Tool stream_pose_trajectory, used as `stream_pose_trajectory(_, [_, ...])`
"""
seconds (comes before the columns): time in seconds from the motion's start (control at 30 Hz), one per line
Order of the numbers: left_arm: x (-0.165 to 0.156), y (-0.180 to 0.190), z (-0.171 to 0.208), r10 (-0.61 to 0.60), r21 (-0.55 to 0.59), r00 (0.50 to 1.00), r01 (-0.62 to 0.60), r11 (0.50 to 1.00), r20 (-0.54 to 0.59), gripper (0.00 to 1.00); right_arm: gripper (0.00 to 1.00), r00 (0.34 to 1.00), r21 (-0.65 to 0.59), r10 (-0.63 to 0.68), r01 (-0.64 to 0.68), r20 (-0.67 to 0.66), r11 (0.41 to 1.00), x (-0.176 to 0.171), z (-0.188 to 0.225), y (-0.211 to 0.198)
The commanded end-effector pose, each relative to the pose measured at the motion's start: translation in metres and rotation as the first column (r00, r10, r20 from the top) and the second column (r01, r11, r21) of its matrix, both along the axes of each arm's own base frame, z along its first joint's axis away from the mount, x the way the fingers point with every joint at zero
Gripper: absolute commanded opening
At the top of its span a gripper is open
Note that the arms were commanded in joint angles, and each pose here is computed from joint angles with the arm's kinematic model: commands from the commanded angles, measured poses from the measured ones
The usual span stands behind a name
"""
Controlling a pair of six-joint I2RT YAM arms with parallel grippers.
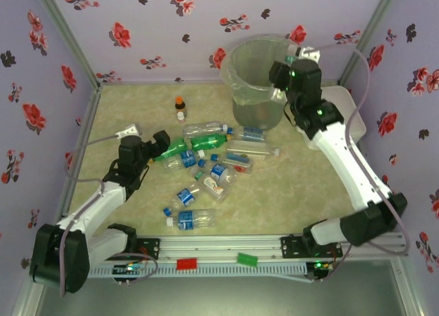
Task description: Put the plastic bottles in the bin
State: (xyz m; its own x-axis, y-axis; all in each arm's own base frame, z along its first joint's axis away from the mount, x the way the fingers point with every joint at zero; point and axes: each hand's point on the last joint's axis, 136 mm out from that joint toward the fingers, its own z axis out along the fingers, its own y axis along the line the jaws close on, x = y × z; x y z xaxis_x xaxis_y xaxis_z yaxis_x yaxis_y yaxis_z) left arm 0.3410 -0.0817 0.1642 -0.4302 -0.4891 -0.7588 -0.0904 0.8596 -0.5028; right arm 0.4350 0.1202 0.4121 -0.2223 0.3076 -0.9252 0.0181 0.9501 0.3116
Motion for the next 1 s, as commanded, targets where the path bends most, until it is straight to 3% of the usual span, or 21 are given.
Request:
stream_pose_trajectory(0.0, [-0.012, 0.01, -0.011, 0.003, 0.037, 1.0, -0.001, 0.999, -0.03, 1.0, 0.42, 0.995, -0.032, 0.072, -0.07, 0.063, 0.997, 0.032, 0.022, 0.014])
stream_pose_trajectory(0.17, [-0.021, 0.019, -0.018, 0.017, 0.05, 0.999, -0.015, 0.999, -0.044, 1.0, 0.42, 0.993, -0.067, 0.107, -0.104, 0.045, 0.992, 0.079, 0.016, 0.027])
stream_pose_trajectory(0.3, [-0.023, 0.021, -0.02, 0.018, 0.06, 0.999, -0.015, 0.998, -0.051, 1.0, 0.43, 0.99, -0.071, 0.134, -0.137, -0.033, 0.988, 0.113, -0.016, 0.036])
stream_pose_trajectory(0.67, [-0.023, 0.019, -0.023, -0.025, 0.106, 0.997, 0.032, 0.994, -0.07, 1.0, 0.5, 0.958, -0.059, 0.17, -0.188, -0.229, 0.98, 0.147, -0.108, 0.056])
stream_pose_trajectory(0.73, [-0.023, 0.019, -0.024, -0.028, 0.111, 0.997, 0.036, 0.993, -0.074, 1.0, 0.57, 0.955, -0.059, 0.166, -0.186, -0.245, 0.981, 0.15, -0.116, 0.057])
stream_pose_trajectory(0.9, [-0.023, 0.018, -0.024, -0.037, 0.121, 0.996, 0.046, 0.992, -0.077, 1.0, 0.96, 0.956, -0.059, 0.166, -0.185, -0.241, 0.981, 0.152, -0.11, 0.057])
stream_pose_trajectory(0.97, [-0.023, 0.017, -0.023, -0.045, 0.128, 0.996, 0.054, 0.99, -0.074, 1.0, 0.99, 0.96, -0.06, 0.166, -0.184, -0.225, 0.981, 0.151, -0.098, 0.057])
